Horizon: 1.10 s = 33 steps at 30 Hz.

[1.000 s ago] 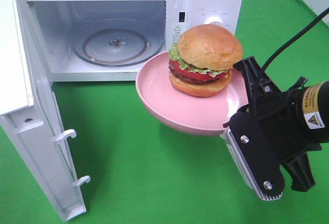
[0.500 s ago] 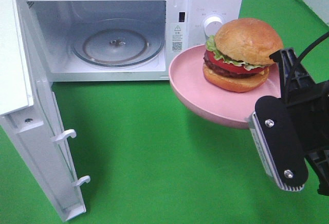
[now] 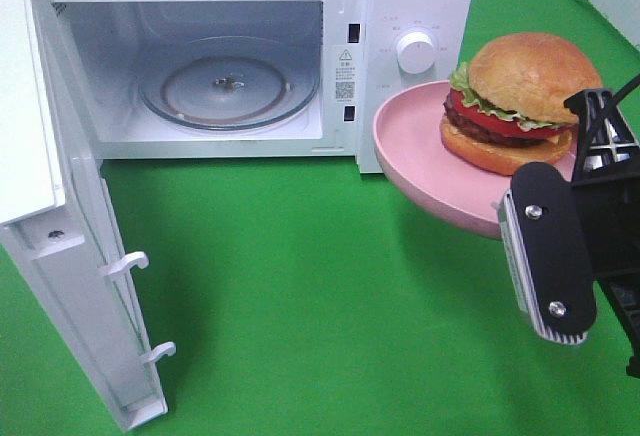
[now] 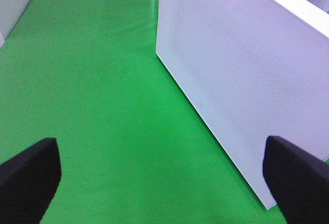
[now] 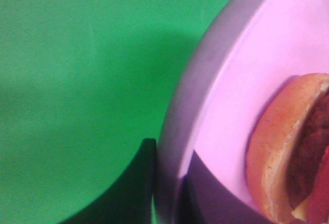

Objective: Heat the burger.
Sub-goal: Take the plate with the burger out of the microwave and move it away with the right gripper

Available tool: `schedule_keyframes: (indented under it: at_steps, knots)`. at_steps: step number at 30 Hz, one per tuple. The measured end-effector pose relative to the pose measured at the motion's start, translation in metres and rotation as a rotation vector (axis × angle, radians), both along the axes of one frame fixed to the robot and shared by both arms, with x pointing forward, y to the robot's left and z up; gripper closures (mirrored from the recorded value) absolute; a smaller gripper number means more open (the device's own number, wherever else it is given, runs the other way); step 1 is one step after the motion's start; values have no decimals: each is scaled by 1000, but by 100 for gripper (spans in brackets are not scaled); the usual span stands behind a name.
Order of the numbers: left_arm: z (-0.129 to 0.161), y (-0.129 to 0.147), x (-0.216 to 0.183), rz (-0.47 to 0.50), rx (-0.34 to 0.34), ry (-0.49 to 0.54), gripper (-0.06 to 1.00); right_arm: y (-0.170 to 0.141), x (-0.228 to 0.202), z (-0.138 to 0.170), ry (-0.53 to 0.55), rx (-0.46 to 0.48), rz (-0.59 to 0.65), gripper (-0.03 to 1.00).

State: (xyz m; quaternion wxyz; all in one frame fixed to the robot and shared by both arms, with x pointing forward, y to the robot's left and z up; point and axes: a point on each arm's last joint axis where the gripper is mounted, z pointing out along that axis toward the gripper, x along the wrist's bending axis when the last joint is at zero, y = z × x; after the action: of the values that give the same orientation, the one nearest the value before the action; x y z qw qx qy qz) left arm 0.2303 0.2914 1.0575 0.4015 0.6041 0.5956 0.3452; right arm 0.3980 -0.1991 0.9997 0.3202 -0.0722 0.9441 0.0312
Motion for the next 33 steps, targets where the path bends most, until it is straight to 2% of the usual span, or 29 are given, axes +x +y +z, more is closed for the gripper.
schedule_keyframes:
  at_steps: [4,9,11,13,26,33]
  knots:
    - [0,0,0,0,0,0,-5,-5,-2,-2,32,17,-113,88]
    - [0,0,0,0,0,0,-5,-8,-2,-2,37,21,-183,88]
    - [0,0,0,0,0,0,-5,-14,-1,-1,26,30,-288,88]
    - [0,0,0,0,0,0,-5,-16,-1,-1,18,29,-331,88]
    - [0,0,0,0,0,0,-5,-28,-1,1,-24,19,-534,88]
    - [0,0,0,0,0,0,-5,-38,-5,2,-31,-23,-664,88]
